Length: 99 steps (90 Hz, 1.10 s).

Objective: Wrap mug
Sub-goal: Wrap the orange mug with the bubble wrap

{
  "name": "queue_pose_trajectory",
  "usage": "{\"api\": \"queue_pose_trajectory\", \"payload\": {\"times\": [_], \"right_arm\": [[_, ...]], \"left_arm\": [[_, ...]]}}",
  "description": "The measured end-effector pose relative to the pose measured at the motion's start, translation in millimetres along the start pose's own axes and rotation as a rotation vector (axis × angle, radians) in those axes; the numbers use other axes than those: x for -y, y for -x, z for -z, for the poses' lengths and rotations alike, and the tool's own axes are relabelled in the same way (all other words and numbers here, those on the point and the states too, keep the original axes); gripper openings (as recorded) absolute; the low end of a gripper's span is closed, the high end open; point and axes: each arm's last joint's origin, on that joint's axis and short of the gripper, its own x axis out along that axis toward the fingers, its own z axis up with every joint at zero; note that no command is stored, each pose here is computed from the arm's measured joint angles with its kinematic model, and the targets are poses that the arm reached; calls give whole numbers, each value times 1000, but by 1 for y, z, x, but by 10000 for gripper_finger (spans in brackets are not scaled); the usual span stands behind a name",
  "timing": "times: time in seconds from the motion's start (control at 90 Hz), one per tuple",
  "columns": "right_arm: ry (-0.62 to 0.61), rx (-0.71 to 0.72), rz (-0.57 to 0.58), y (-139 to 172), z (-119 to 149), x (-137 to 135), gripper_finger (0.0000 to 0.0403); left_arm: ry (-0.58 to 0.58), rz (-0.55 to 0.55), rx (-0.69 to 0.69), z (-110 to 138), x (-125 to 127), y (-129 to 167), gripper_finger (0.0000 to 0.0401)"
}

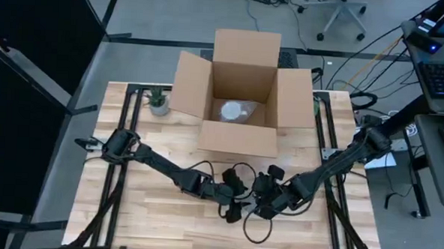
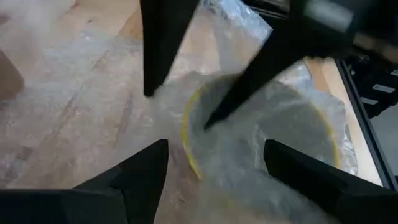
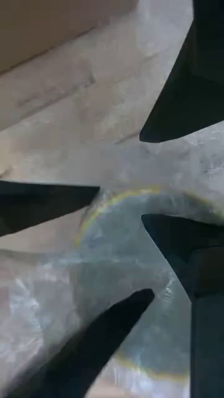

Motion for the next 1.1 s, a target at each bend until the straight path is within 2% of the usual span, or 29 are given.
{"api": "queue_pose_trajectory", "payload": {"times": [0.211, 0.4, 0.644, 0.756, 0.933, 1.022, 1.1], "right_arm": [[-10, -18, 8, -26, 1, -7, 187], [10, -15, 1, -29, 2, -8, 187], [18, -30, -3, -29, 3, -8, 187], [18, -29, -4, -29, 3, -8, 187], [18, -21, -9, -30, 2, -9, 187], [18, -21, -9, -30, 2, -9, 187], [19, -20, -9, -30, 2, -9, 187]], "left_arm": [[0, 0, -1, 0, 0, 0, 253], [-2, 14, -5, -6, 1, 8, 253], [-1, 51, -38, -28, 10, 52, 253], [14, -4, -119, -22, 9, 61, 253], [-39, -240, -140, 0, 2, 59, 253], [-43, -268, -156, 15, -5, 46, 253], [-41, -246, -100, 13, -5, 37, 253]]}}
